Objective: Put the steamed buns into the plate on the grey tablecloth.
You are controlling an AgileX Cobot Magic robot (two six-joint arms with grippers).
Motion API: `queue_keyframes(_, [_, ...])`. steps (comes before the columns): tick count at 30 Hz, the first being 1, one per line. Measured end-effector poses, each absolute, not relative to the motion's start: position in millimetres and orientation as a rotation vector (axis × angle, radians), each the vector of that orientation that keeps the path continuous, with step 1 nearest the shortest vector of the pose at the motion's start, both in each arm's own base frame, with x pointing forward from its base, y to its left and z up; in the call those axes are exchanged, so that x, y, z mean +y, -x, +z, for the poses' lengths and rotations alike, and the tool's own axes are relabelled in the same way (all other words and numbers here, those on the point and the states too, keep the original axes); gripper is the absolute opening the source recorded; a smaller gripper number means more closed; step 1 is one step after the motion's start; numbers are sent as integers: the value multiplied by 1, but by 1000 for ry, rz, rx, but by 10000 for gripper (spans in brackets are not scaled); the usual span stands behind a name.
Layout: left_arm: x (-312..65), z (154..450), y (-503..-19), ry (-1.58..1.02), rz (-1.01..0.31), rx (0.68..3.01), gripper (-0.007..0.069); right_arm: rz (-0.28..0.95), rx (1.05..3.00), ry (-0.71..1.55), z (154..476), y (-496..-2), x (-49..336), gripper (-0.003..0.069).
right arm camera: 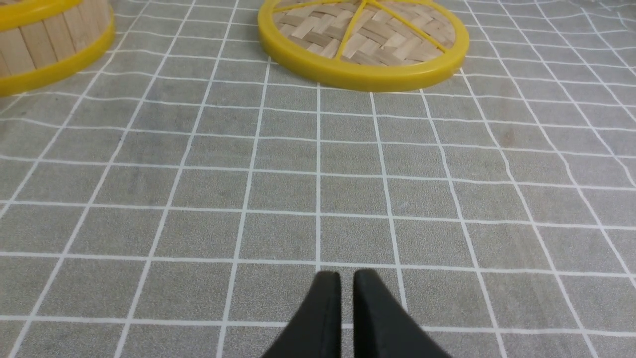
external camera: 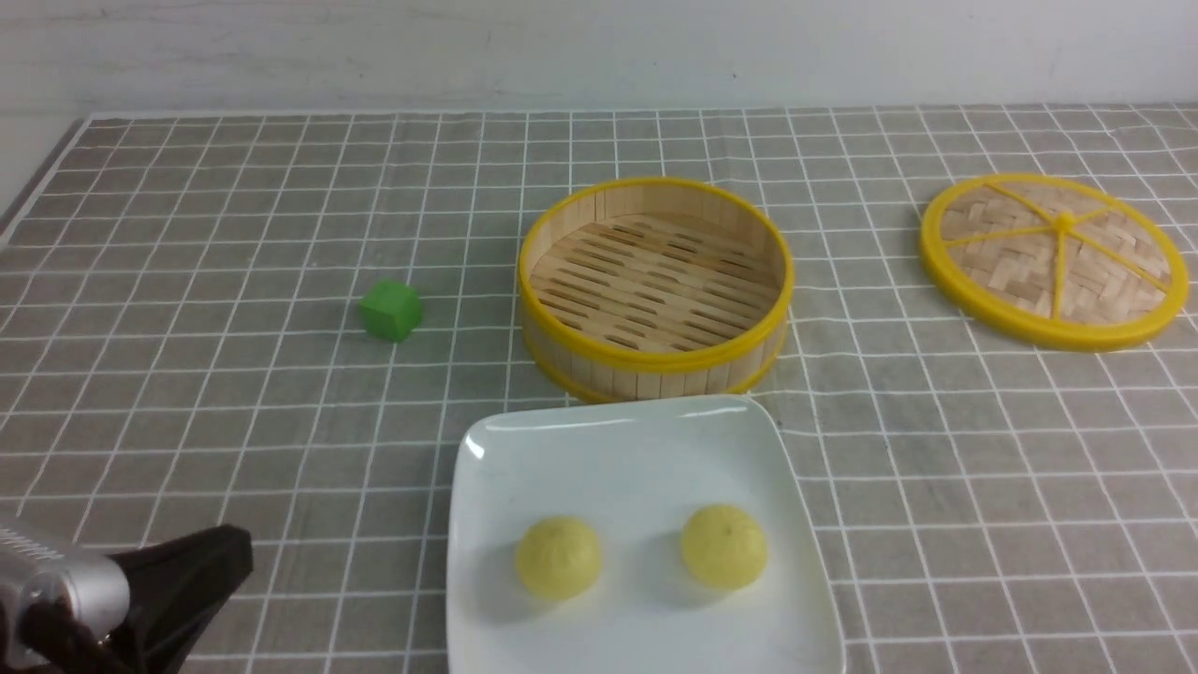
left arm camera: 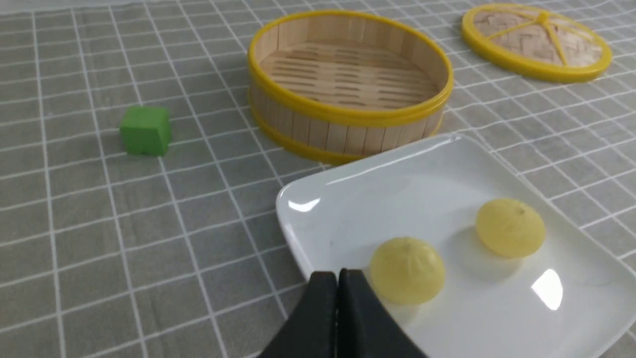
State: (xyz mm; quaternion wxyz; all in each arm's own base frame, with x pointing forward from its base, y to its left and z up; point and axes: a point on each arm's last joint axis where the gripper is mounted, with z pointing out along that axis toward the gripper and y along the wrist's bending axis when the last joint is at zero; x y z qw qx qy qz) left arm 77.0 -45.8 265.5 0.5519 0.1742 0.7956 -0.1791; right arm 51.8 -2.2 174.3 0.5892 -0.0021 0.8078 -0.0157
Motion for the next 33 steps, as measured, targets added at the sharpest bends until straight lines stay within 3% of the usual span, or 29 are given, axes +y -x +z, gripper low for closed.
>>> queue_keyframes(12, [-21, 240, -69, -222, -268, 1939, 38, -35, 1880, 4, 174, -52, -2, 81])
queue_keyframes(24, [-2, 175, -53, 33, -100, 1858, 43, -35, 1880, 4, 174, -52, -2, 99])
queue_keyframes(33, [0, 172, -53, 53, -73, 1863, 50, -35, 1880, 4, 174, -52, -2, 105])
